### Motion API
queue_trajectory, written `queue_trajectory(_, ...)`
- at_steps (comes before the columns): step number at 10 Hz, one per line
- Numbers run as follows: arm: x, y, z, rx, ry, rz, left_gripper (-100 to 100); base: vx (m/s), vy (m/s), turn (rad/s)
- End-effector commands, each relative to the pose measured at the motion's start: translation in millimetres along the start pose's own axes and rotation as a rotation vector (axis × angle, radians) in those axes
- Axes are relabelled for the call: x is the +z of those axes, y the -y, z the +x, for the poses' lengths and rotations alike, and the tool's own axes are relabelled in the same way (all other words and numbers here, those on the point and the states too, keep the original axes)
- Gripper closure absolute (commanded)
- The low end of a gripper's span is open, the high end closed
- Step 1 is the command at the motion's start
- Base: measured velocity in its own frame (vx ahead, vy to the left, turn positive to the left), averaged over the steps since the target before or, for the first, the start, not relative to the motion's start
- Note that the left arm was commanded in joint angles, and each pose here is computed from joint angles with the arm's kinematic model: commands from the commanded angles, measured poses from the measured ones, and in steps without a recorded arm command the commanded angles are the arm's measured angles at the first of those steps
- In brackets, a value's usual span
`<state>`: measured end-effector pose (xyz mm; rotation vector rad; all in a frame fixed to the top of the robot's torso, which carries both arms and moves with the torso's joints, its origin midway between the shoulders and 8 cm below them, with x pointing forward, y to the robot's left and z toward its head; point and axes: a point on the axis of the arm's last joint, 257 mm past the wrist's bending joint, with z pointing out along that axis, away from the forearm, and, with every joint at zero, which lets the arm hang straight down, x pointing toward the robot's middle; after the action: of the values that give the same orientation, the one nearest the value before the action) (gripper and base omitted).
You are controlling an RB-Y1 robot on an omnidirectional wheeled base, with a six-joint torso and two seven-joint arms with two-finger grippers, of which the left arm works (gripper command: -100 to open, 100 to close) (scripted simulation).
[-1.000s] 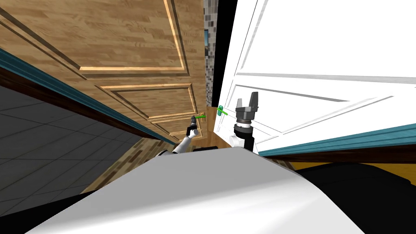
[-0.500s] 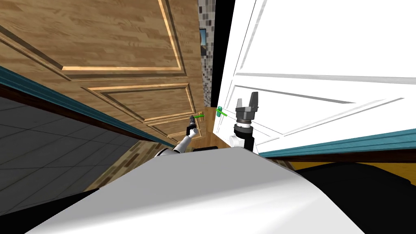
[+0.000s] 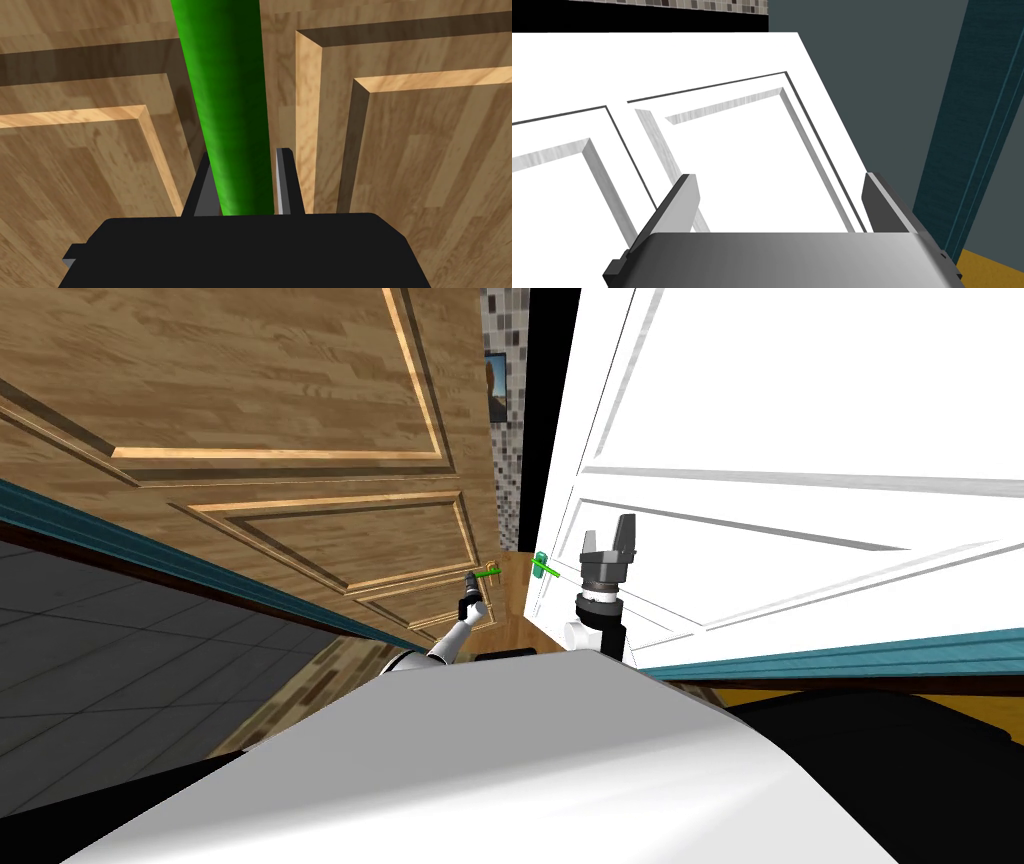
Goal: Push the door open
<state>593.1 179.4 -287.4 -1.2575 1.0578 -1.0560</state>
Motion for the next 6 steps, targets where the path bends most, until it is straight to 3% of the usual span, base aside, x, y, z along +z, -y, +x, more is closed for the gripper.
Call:
queue_trajectory(1, 4.5, 0.2, -18.9, 0.006, 0.046, 0.007, 100, 0.033, -0.021, -0.017)
queue_trajectory(4, 6.2, -0.7, -25.3, 0.002, 0.079, 0.002, 100, 0.049, -0.029, -0.017)
queue_trajectory(6, 6.2, -0.7, -25.3, 0.002, 0.079, 0.002, 100, 0.038, -0.012, -0.001)
